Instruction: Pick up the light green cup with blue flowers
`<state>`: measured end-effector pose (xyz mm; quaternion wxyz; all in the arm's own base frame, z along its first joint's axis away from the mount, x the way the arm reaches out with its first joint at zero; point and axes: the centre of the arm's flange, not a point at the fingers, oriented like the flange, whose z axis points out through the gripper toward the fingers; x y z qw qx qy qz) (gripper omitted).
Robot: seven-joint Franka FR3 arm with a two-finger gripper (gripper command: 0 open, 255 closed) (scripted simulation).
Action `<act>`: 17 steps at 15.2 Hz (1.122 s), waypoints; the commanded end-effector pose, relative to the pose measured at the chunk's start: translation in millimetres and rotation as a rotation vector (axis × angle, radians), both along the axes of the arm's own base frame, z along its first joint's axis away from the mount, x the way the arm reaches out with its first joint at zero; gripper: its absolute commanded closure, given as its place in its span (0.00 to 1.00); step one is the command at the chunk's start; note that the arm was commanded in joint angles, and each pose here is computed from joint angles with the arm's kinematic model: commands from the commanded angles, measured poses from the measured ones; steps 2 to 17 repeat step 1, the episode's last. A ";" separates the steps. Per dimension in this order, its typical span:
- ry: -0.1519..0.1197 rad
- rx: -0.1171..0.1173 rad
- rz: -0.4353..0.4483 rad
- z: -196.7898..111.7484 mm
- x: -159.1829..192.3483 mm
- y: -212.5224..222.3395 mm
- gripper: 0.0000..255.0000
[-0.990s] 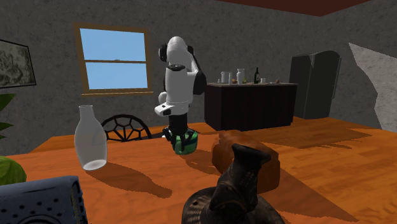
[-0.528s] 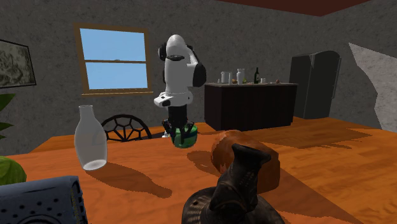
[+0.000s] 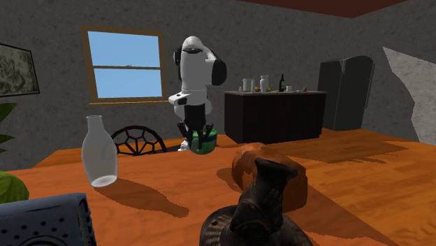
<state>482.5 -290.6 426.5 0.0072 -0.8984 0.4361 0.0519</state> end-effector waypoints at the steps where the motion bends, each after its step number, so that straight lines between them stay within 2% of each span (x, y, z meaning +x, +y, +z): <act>1: -0.001 0.000 0.000 3.7 0.5 0.1 1.00; 17: -0.001 0.000 0.000 3.7 0.5 0.1 1.00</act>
